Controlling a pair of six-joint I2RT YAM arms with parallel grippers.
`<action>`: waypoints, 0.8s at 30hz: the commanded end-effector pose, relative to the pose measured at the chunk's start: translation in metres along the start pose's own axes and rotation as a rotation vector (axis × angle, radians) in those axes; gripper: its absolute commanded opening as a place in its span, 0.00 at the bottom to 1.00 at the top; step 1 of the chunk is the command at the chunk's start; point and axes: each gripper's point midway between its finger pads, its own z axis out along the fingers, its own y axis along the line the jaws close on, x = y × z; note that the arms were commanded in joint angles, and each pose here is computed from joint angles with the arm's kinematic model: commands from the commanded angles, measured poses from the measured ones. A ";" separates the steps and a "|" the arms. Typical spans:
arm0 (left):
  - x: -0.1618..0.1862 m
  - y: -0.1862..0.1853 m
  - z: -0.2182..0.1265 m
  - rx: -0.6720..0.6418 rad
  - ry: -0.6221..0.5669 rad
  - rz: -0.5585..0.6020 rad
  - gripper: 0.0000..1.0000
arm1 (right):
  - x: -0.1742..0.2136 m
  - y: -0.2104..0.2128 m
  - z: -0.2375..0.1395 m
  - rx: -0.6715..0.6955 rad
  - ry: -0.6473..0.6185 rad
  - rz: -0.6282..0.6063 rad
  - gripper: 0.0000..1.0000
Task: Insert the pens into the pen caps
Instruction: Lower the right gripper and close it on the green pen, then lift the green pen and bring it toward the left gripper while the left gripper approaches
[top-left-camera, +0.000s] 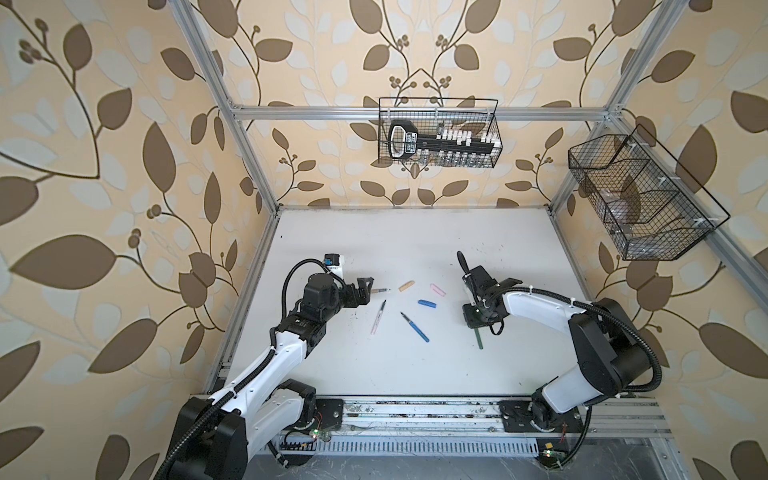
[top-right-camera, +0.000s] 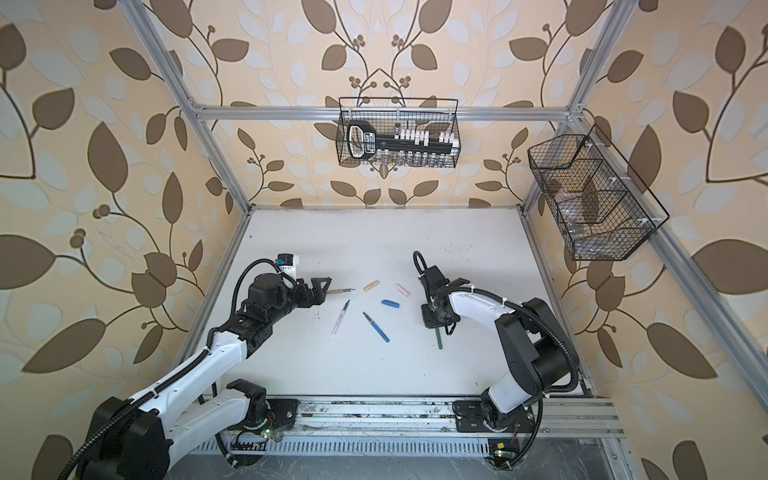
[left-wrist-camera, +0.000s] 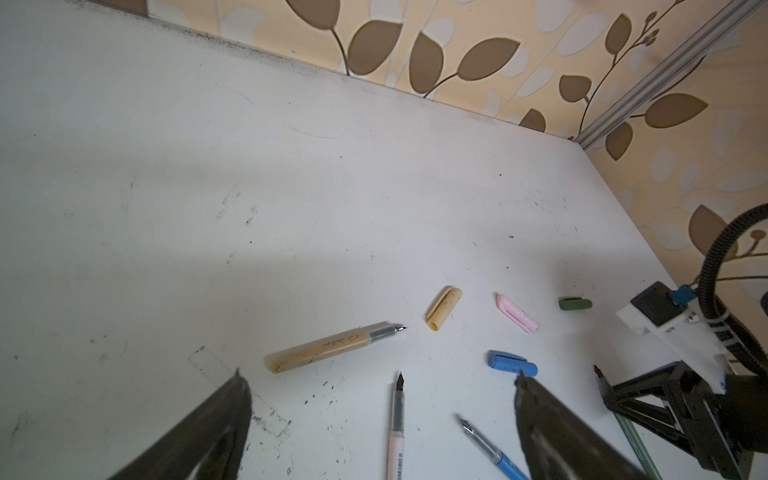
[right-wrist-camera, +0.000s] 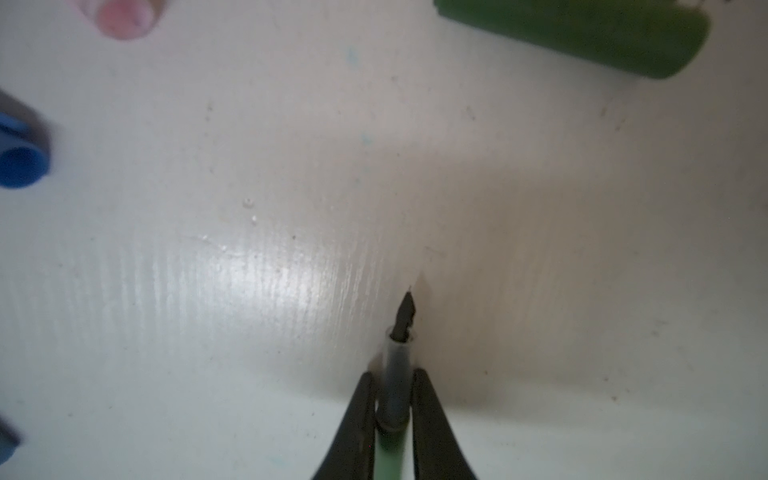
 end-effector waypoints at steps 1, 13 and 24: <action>-0.017 -0.019 -0.003 0.068 -0.032 0.029 0.99 | 0.011 -0.004 0.003 0.022 0.034 -0.006 0.10; -0.004 -0.039 0.010 0.174 0.051 0.029 0.99 | -0.022 0.028 -0.029 -0.196 -0.210 -0.002 0.00; 0.021 -0.108 0.021 0.434 0.140 0.060 0.99 | -0.074 0.069 -0.125 -0.596 -0.745 0.056 0.00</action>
